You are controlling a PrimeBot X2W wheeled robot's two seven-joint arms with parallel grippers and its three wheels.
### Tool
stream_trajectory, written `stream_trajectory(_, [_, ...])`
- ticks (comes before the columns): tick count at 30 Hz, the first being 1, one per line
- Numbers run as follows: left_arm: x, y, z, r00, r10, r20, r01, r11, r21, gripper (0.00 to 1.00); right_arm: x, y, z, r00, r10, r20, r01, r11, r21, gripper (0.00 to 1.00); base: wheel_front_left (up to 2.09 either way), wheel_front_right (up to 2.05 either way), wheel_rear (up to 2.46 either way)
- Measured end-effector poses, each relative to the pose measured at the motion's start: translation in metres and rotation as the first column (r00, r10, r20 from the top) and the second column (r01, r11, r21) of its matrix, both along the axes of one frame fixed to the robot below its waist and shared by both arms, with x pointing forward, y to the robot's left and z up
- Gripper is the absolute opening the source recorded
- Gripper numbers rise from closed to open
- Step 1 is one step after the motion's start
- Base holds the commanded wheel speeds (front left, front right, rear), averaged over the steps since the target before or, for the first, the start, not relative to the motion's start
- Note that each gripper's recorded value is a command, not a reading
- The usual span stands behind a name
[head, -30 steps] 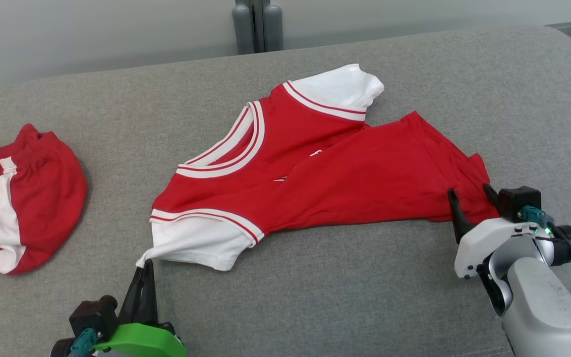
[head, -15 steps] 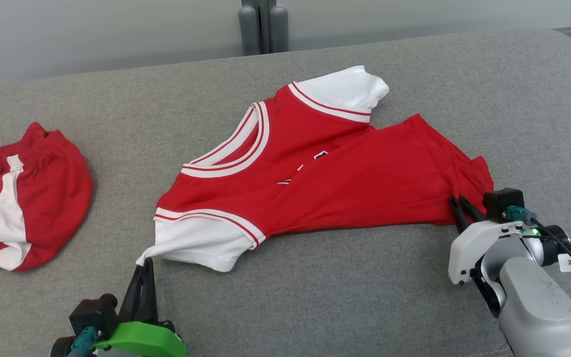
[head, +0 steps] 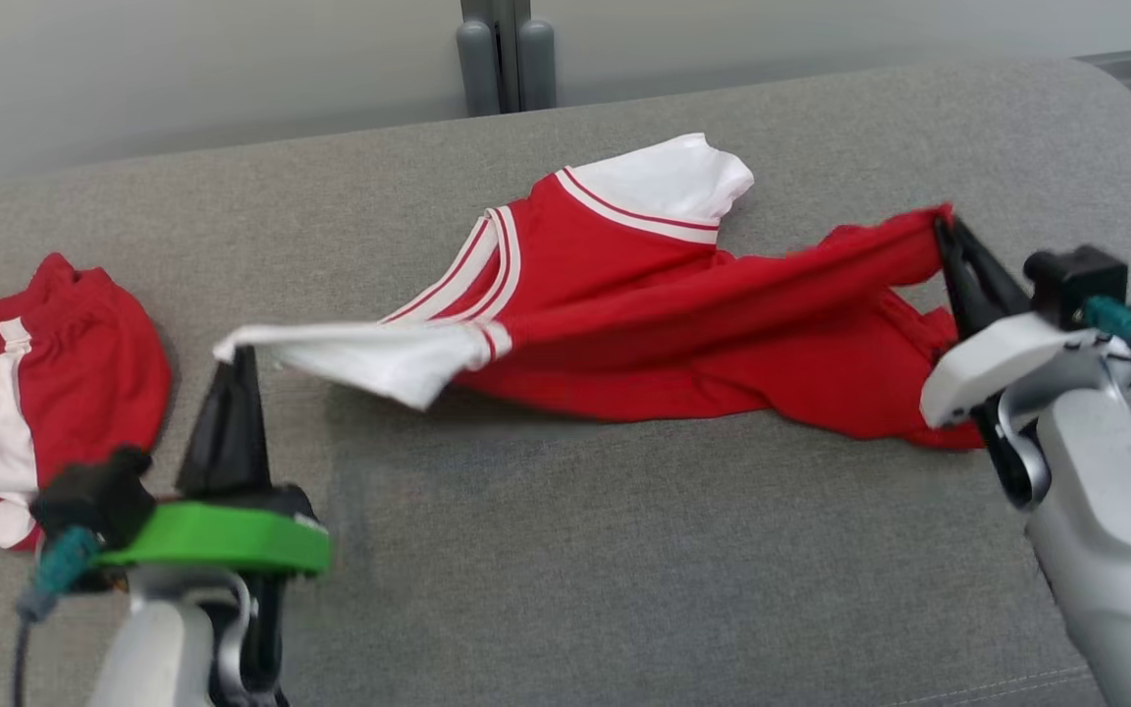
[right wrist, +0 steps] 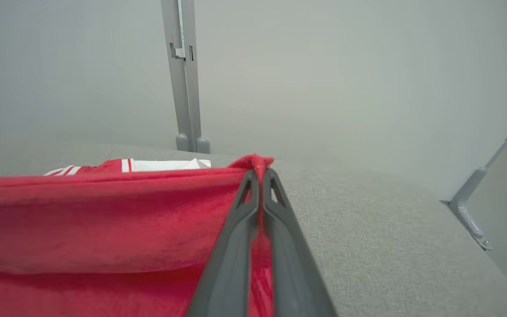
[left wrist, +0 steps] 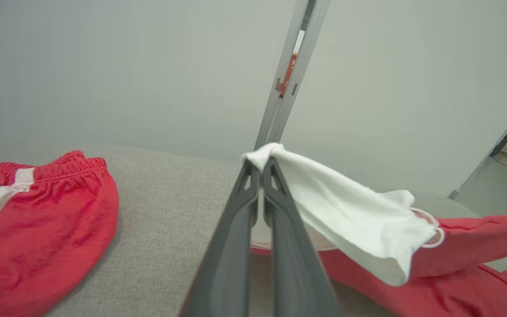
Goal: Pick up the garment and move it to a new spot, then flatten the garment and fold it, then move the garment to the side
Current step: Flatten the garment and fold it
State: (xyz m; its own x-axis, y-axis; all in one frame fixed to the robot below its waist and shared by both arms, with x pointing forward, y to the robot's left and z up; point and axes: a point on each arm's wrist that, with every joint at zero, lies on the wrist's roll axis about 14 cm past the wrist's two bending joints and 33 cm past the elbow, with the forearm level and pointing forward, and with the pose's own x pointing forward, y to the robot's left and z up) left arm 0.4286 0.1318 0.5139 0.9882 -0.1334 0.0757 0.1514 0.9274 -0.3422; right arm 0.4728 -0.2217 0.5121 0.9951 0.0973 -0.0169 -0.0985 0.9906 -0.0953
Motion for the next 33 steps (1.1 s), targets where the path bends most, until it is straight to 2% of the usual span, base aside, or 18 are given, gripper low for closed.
stream_trajectory(4, [0.042, -0.007, 0.065, 0.990, -0.044, 0.133, 0.051, 0.998, -0.046, 0.00, 0.032, 0.005, 0.055, 0.993, 0.023, 0.115, -0.023, 1.000, -0.004, 0.00, 0.00, 0.00, 0.00])
stream_trajectory(9, [0.095, -0.031, 0.146, 0.955, -0.144, 0.259, 0.158, 0.987, -0.035, 0.00, 0.078, 0.013, 0.120, 0.975, 0.050, 0.215, -0.050, 0.999, -0.008, 0.00, 0.00, 0.00, 0.00])
stream_trajectory(15, [0.177, -0.054, 0.188, 0.959, -0.197, 0.205, 0.201, 0.980, 0.001, 0.00, 0.143, 0.006, 0.178, 0.955, 0.041, 0.293, -0.028, 0.999, -0.047, 0.00, 0.00, 0.00, 0.00])
stream_trajectory(16, [0.190, -0.055, 0.197, 0.956, -0.195, 0.217, 0.198, 0.980, 0.008, 0.00, 0.154, 0.003, 0.181, 0.955, 0.034, 0.295, -0.017, 0.998, -0.060, 0.00, 0.00, 0.00, 0.00])
stream_trajectory(18, [0.216, -0.053, 0.214, 0.944, -0.183, 0.274, 0.160, 0.982, 0.105, 0.00, 0.175, 0.003, 0.188, 0.950, 0.030, 0.312, -0.004, 0.997, -0.081, 0.00, 0.00, 0.00, 0.00])
stream_trajectory(20, [0.237, -0.045, 0.228, 0.933, -0.148, 0.328, 0.107, 0.984, 0.141, 0.00, 0.192, 0.005, 0.197, 0.935, 0.032, 0.354, 0.002, 0.996, -0.094, 0.00, 0.00, 0.00, 0.00])
stream_trajectory(23, [0.262, -0.038, 0.243, 0.902, -0.119, 0.415, 0.052, 0.984, 0.169, 0.00, 0.213, 0.012, 0.201, 0.915, 0.045, 0.400, 0.005, 0.992, -0.123, 0.00, 0.00, 0.00, 0.00])
stream_trajectory(26, [0.274, -0.044, 0.254, 0.837, -0.137, 0.530, -0.014, 0.963, 0.271, 0.00, 0.230, 0.009, 0.197, 0.905, 0.034, 0.424, 0.021, 0.992, -0.123, 0.00, 0.00, 0.00, 0.00])
stream_trajectory(29, [0.282, -0.052, 0.251, 0.782, -0.146, 0.607, -0.019, 0.966, 0.257, 0.00, 0.245, 0.007, 0.183, 0.907, 0.027, 0.419, 0.036, 0.989, -0.143, 0.00, 0.00, 0.00, 0.00])
stream_trajectory(31, [0.291, -0.057, 0.227, 0.789, -0.163, 0.593, -0.004, 0.963, 0.270, 0.00, 0.255, 0.007, 0.154, 0.928, 0.027, 0.371, 0.037, 0.985, -0.166, 0.00, 0.00, 0.00, 0.00])
stream_trajectory(33, [0.299, -0.057, 0.193, 0.820, -0.172, 0.546, 0.021, 0.962, 0.272, 0.00, 0.261, 0.010, 0.126, 0.944, 0.036, 0.327, 0.027, 0.982, -0.186, 0.00, 0.00, 0.00, 0.00])
